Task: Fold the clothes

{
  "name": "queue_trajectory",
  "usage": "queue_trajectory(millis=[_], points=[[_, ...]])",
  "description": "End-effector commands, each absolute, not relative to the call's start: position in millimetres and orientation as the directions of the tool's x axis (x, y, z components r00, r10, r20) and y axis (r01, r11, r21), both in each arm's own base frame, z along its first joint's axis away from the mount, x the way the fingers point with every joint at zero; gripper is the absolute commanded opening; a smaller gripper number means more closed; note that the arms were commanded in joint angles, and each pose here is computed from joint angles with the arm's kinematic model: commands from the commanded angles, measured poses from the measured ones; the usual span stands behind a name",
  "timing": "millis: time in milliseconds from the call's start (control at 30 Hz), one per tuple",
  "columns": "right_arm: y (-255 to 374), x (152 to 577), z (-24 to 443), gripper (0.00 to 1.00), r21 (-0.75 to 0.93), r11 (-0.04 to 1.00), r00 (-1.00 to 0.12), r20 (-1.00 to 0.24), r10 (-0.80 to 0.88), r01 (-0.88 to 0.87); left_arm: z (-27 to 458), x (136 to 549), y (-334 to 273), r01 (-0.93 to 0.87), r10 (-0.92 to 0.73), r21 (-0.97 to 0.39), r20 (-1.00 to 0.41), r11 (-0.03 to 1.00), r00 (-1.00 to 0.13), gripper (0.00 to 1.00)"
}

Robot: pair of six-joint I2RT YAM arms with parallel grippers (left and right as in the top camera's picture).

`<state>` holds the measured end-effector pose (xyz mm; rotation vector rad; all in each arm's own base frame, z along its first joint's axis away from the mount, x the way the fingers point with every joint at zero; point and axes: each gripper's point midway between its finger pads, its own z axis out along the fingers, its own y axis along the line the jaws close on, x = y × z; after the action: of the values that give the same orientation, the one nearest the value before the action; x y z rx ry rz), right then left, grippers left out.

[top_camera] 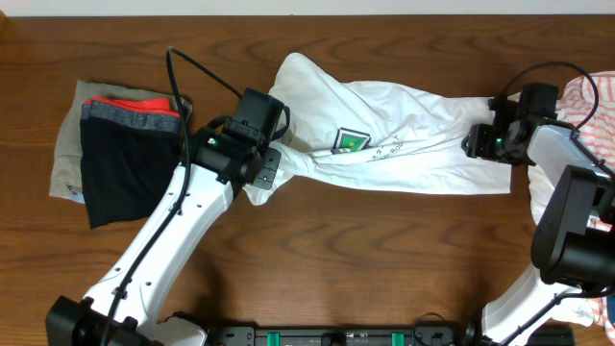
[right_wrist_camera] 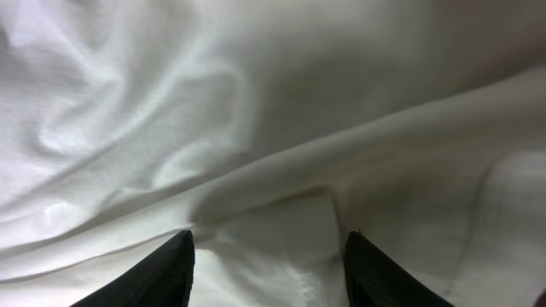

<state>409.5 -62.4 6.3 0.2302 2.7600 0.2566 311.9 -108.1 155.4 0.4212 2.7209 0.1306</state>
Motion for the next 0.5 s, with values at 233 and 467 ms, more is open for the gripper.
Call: queue_trajectory(millis=[233,467], points=[[-60,409,-14,0.42,0.183,0.977,-0.942,-0.295,0.161,0.110,158,313,-107,0.273,0.309,0.149,-0.365,0.950,-0.878,0.06],[-59,408,-11,0.16,0.182,0.977,-0.942,-0.293,0.161,0.110,158,313,-107,0.273,0.310,0.150,-0.365,0.950,-0.878,0.06]])
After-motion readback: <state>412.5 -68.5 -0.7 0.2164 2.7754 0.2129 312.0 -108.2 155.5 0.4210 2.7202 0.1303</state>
